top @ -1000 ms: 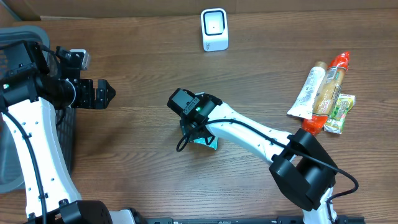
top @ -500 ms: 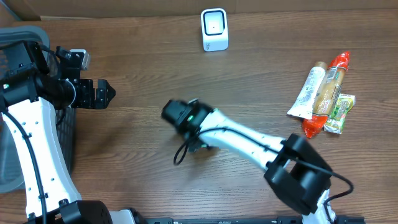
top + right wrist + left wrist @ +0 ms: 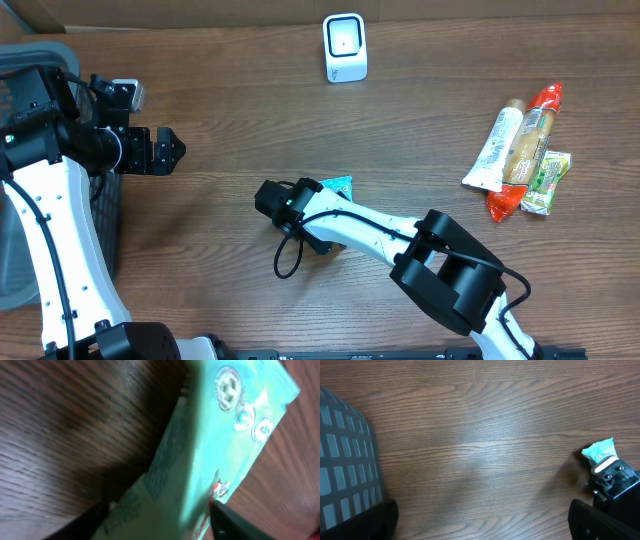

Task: Scan the item barcode

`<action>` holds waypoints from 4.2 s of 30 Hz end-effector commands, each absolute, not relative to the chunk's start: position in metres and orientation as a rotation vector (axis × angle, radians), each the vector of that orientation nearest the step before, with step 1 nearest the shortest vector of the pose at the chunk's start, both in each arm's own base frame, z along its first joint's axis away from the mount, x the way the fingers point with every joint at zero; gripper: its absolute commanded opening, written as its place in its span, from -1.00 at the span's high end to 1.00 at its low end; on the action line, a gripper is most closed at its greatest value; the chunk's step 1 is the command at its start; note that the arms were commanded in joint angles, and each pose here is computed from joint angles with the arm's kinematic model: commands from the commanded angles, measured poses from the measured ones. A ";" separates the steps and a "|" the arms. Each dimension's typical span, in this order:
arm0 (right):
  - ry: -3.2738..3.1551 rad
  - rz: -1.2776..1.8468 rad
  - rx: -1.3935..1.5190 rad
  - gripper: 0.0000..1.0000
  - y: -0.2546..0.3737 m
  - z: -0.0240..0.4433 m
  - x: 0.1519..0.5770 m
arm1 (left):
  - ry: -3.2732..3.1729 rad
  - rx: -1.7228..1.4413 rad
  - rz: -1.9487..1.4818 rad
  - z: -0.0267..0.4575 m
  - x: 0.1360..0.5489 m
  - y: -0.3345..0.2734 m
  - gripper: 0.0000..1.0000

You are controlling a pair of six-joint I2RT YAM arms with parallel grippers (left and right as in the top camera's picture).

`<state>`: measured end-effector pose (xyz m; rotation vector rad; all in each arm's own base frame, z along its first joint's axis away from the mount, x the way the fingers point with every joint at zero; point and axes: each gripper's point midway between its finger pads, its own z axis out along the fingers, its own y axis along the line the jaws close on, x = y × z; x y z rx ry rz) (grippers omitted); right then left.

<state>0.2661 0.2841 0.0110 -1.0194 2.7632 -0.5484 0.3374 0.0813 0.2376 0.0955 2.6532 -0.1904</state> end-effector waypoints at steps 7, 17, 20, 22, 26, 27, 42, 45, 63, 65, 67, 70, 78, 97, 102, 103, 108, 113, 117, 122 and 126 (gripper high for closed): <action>2.728 -0.682 -1.048 0.62 0.271 -0.005 0.275 | 2.648 0.136 -0.200 0.236 0.340 0.078 -0.99; 2.852 -0.313 -0.947 0.92 0.306 0.040 0.269 | 2.649 0.135 -0.200 0.236 0.340 0.078 -0.99; 2.904 0.215 -0.951 0.92 0.340 0.073 0.264 | 2.648 0.136 -0.200 0.236 0.340 0.078 -0.99; 2.894 0.586 -0.969 0.92 0.358 0.096 0.261 | 2.649 0.135 -0.200 0.236 0.340 0.078 -0.99; 2.763 1.267 -0.993 0.92 0.373 0.134 0.264 | 2.648 0.136 -0.200 0.236 0.340 0.078 -0.99; 2.734 1.376 -0.978 0.92 0.371 0.137 0.266 | 2.648 0.136 -0.200 0.236 0.340 0.078 -0.99; 3.031 1.340 -0.528 0.63 0.287 0.040 0.270 | 2.648 0.136 -0.200 0.236 0.340 0.078 -0.99; 3.109 1.201 -0.403 0.37 0.270 0.030 0.278 | 2.649 0.135 -0.200 0.236 0.340 0.078 -0.99; 3.160 0.790 -0.252 -1.00 0.206 0.039 0.321 | 2.648 0.136 -0.200 0.236 0.340 0.078 -0.99; 3.134 0.704 -0.274 -1.00 0.204 0.057 0.329 | 2.648 0.136 -0.200 0.236 0.340 0.078 -0.99; 3.102 0.623 -0.308 -1.00 0.204 0.073 0.335 | 2.648 0.136 -0.200 0.236 0.340 0.078 -0.99; 3.046 0.490 -0.318 -1.00 0.207 0.096 0.342 | 2.648 0.136 -0.200 0.236 0.340 0.078 -0.99; 2.957 0.583 -0.246 -0.97 0.253 0.105 0.344 | 2.648 0.136 -0.200 0.236 0.340 0.078 -0.99; 3.021 0.261 0.197 0.93 0.255 0.027 0.328 | 2.648 0.136 -0.200 0.236 0.340 0.078 -0.99; 2.992 0.198 0.325 0.93 0.245 0.018 0.331 | 2.648 0.136 -0.200 0.236 0.340 0.078 -0.99; 2.992 0.196 0.333 0.92 0.245 0.014 0.332 | 2.648 0.136 -0.200 0.236 0.340 0.078 -0.99; 3.066 0.259 0.332 0.93 0.248 -0.004 0.328 | 2.648 0.136 -0.200 0.236 0.340 0.078 -0.99; 3.136 0.418 0.346 0.86 0.244 -0.010 0.332 | 2.648 0.136 -0.200 0.236 0.340 0.078 -0.99; 3.130 0.560 0.214 0.39 0.251 0.002 0.339 | 2.648 0.136 -0.200 0.236 0.340 0.078 -0.99; 3.028 0.542 0.060 0.25 0.248 0.049 0.358 | 2.648 0.136 -0.200 0.236 0.340 0.078 -0.99; 2.912 0.501 -0.050 0.16 0.240 0.099 0.365 | 2.648 0.136 -0.200 0.236 0.340 0.078 -0.99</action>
